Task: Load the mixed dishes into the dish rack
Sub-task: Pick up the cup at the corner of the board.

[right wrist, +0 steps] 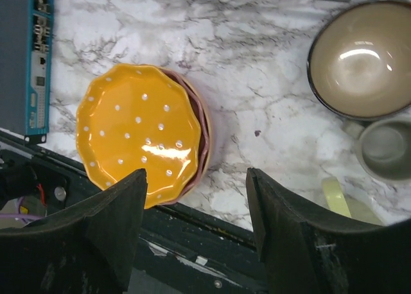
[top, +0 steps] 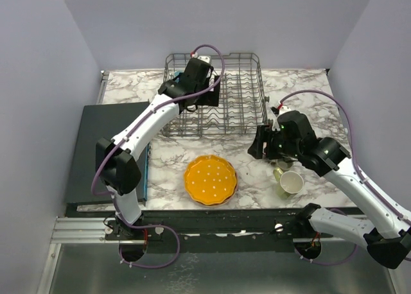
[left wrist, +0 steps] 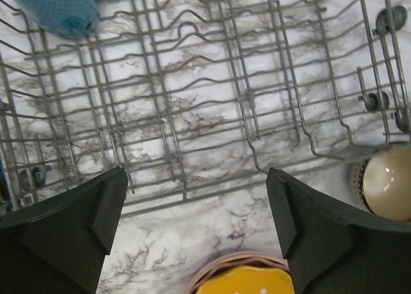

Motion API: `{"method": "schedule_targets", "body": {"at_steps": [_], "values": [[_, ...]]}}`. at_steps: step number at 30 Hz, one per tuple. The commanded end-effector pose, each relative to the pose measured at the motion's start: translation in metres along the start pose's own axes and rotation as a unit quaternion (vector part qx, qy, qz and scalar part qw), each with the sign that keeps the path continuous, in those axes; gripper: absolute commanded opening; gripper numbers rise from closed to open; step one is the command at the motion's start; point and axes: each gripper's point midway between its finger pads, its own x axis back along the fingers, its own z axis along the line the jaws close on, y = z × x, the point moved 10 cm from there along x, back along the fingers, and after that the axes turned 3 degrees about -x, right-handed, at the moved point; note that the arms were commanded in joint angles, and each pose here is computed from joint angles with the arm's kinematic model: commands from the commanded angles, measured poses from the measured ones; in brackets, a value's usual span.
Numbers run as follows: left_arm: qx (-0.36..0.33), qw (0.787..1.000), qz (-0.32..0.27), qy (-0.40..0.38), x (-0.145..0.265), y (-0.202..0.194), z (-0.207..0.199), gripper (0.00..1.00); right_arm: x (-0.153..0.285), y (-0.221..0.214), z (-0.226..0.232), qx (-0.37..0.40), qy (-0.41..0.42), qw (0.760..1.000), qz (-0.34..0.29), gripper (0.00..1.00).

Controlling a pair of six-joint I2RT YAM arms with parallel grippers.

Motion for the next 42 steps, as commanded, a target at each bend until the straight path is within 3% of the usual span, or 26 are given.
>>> {"method": "schedule_targets", "body": {"at_steps": [1,18,29,42], "values": [[0.006,0.999,0.027,-0.040,0.031,-0.024,-0.013,0.97,0.017,-0.008,-0.011,-0.030,-0.067,0.997,0.010,0.70],[0.023,0.973,0.125,-0.191,0.091,-0.095,-0.021,0.97,0.029,-0.027,-0.028,-0.059,-0.193,0.975,0.094,0.70],[0.009,0.966,0.131,-0.225,0.101,-0.123,-0.014,0.97,0.031,-0.042,-0.034,-0.076,-0.220,0.962,0.142,0.70],[-0.011,0.966,0.157,-0.205,0.088,-0.150,-0.004,0.97,0.009,-0.066,-0.044,-0.085,-0.253,0.942,0.201,0.69]]}}
